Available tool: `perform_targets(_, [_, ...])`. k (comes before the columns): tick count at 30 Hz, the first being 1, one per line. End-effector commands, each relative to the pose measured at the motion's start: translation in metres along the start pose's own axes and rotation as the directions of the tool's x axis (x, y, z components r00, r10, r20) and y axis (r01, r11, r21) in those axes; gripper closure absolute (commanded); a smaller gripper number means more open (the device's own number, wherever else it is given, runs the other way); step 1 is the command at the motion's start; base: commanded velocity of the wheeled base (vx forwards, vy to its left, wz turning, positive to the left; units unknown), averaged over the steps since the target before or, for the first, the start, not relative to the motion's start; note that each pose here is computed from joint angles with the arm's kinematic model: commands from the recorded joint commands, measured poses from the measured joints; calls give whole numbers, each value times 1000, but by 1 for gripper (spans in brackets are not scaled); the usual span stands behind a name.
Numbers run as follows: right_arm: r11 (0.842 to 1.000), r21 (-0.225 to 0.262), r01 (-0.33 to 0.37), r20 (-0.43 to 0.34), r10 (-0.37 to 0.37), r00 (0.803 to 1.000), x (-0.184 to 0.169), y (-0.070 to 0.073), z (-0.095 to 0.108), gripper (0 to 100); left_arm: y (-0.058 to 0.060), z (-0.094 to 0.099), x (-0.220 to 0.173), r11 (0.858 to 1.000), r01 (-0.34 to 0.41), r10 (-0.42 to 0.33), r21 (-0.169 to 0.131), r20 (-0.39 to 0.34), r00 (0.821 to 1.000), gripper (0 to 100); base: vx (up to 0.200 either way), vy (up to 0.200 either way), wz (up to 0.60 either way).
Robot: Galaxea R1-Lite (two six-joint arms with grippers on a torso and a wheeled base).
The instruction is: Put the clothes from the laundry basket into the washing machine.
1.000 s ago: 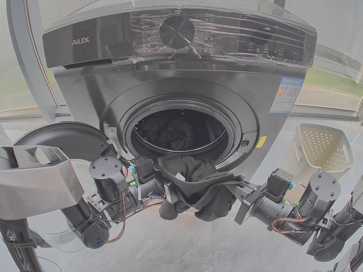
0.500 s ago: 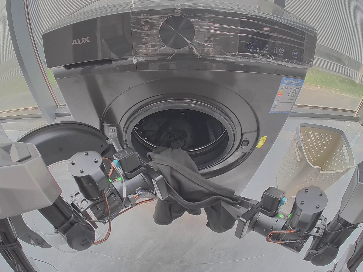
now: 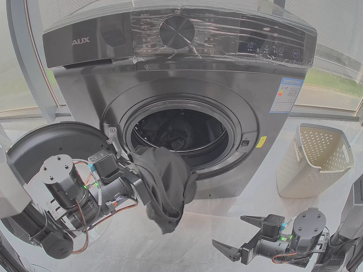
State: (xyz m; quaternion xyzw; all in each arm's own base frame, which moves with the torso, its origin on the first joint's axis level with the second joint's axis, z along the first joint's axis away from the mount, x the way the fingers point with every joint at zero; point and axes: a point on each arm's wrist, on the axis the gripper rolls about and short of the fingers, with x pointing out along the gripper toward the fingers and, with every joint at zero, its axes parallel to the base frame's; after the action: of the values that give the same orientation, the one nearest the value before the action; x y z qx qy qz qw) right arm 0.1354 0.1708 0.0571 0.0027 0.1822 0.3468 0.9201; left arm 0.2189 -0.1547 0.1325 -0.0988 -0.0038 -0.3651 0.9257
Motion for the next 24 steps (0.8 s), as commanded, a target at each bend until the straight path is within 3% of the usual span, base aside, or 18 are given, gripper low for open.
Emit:
perform_targets(1, [999,27,42,65,-43,997,1,-8,13,0,1,18,-22,999,-52,52,1,59,997,100,0,0,0])
perform_targets(5, [993,58,101,115,-107,988,-2,-23,23,0,7,18,-26,995,-103,103,12,62,993,100,0,0,0])
perform_targets(11, [977,97,188,108,-198,974,-2,-45,24,0,13,13,-32,990,-138,137,19,36,990,100,0,0,0])
perform_targets(14, [977,102,186,97,-196,976,-2,-45,21,0,15,12,-32,990,-142,141,12,32,989,100,0,0,0])
perform_targets(20, [977,103,184,106,-195,975,1,-45,23,0,16,8,-31,989,-145,144,16,15,989,100,200,0,0])
perform_targets(24, [977,104,185,105,-195,975,1,-45,23,0,17,2,-28,988,-149,149,26,-10,989,100,0,0,0])
